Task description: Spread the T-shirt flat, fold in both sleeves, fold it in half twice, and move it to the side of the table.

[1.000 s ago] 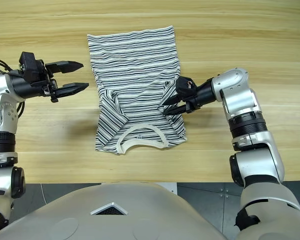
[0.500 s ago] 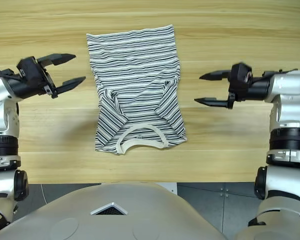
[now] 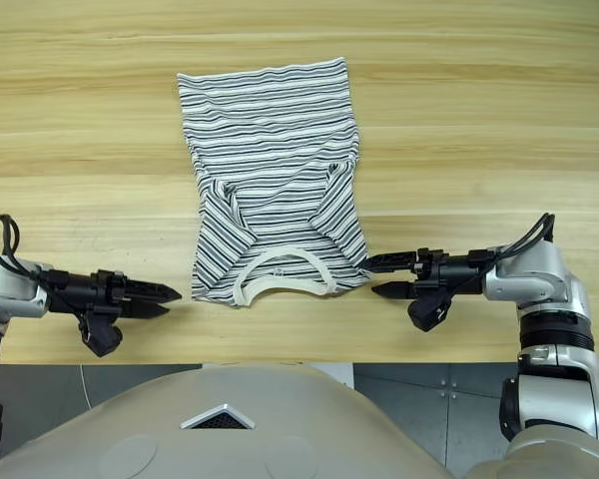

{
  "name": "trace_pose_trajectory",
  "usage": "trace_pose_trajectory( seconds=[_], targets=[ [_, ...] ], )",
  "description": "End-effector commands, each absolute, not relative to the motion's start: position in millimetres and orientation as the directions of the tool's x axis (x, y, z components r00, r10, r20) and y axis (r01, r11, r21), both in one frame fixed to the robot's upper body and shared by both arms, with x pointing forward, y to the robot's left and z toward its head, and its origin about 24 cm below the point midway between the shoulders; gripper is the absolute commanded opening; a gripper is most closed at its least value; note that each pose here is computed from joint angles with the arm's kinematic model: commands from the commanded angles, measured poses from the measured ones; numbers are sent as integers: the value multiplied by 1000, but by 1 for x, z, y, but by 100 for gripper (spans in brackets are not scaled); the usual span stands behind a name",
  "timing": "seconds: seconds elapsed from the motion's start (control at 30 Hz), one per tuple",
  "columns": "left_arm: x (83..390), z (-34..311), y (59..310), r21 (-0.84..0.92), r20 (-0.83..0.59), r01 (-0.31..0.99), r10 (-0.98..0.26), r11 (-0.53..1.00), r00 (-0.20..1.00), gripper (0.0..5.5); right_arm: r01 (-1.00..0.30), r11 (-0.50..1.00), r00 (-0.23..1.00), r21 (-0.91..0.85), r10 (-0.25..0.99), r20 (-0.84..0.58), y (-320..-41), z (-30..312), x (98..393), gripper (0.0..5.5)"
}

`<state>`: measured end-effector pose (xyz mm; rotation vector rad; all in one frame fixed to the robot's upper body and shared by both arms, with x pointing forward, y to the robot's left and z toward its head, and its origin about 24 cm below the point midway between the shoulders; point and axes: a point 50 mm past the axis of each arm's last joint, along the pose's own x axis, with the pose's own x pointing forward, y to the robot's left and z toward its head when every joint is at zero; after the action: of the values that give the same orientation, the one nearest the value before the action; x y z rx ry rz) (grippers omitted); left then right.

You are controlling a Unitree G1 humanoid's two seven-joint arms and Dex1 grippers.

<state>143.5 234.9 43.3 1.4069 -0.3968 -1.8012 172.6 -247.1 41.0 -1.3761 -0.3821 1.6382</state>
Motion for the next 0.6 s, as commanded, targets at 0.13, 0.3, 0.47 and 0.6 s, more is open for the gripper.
trace_pose_trajectory(
  seconds=[0.13,0.3,0.47,0.6],
  targets=[
    [148,31,239,646,-679,424,-731,-635,-59,277,-427,-568,33,-704,768,-639,-243,33,171,345],
    [156,31,252,633,-702,452,-712,-628,-6,277,-420,-586,75,-693,738,-671,-254,39,181,345],
    [156,26,245,654,-679,450,-734,-609,-7,277,-413,-591,79,-693,735,-673,-253,37,184,345],
    [155,18,236,671,-648,457,-761,-584,-21,277,-411,-595,50,-691,742,-669,-249,30,179,345]
  ],
)
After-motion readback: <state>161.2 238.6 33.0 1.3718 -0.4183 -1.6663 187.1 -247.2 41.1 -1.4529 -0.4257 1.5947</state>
